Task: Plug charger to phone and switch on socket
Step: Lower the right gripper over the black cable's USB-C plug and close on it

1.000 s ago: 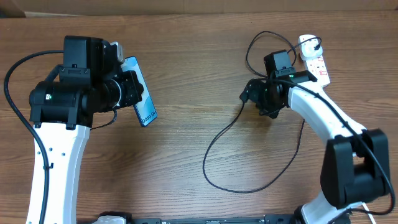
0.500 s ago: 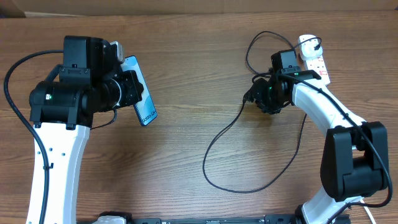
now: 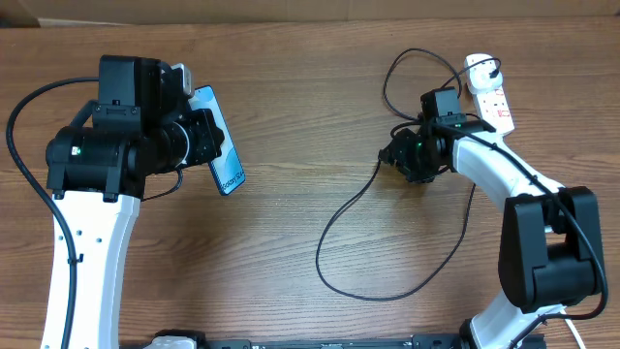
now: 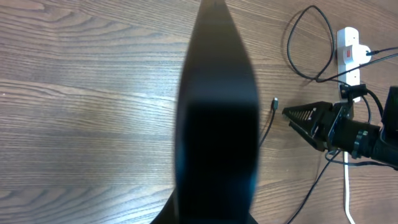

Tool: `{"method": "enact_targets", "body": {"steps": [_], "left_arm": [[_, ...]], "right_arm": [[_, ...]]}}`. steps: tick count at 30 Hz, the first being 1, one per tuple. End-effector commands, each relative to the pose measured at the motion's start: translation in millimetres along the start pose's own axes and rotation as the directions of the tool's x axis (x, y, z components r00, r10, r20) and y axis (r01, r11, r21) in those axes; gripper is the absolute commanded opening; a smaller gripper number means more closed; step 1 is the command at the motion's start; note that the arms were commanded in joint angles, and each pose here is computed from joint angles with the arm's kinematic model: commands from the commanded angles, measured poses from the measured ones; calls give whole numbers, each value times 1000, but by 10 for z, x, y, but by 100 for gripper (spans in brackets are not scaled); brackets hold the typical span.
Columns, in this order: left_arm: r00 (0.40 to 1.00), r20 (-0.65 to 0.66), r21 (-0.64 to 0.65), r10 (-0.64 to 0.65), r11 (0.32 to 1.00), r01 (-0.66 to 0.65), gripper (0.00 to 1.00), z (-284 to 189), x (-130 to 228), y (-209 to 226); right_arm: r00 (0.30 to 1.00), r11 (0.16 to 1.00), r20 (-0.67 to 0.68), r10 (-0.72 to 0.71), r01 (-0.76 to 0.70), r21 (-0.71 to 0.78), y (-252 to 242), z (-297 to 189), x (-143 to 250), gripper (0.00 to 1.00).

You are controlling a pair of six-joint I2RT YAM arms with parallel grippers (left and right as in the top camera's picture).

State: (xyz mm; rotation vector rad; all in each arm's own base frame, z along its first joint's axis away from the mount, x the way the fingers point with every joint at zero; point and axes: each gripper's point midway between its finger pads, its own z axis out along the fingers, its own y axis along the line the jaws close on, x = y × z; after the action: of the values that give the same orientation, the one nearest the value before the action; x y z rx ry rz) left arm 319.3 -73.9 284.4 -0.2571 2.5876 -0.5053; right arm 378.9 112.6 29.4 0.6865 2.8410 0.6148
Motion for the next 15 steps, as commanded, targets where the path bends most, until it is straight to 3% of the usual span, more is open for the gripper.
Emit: {"method": "enact_targets", "body": {"steps": [1,15], "left_arm": [[1000,4,27,-2,1000,2,4,-14,-1,-53],[1000,6,26,-2,1000,1,4,-14,-5,-53]], "right_arm": [[1000,1000,-7,10,-10,11,-62,100,66,51],[998,999,37,-41,40,15,88,182,106,43]]}}
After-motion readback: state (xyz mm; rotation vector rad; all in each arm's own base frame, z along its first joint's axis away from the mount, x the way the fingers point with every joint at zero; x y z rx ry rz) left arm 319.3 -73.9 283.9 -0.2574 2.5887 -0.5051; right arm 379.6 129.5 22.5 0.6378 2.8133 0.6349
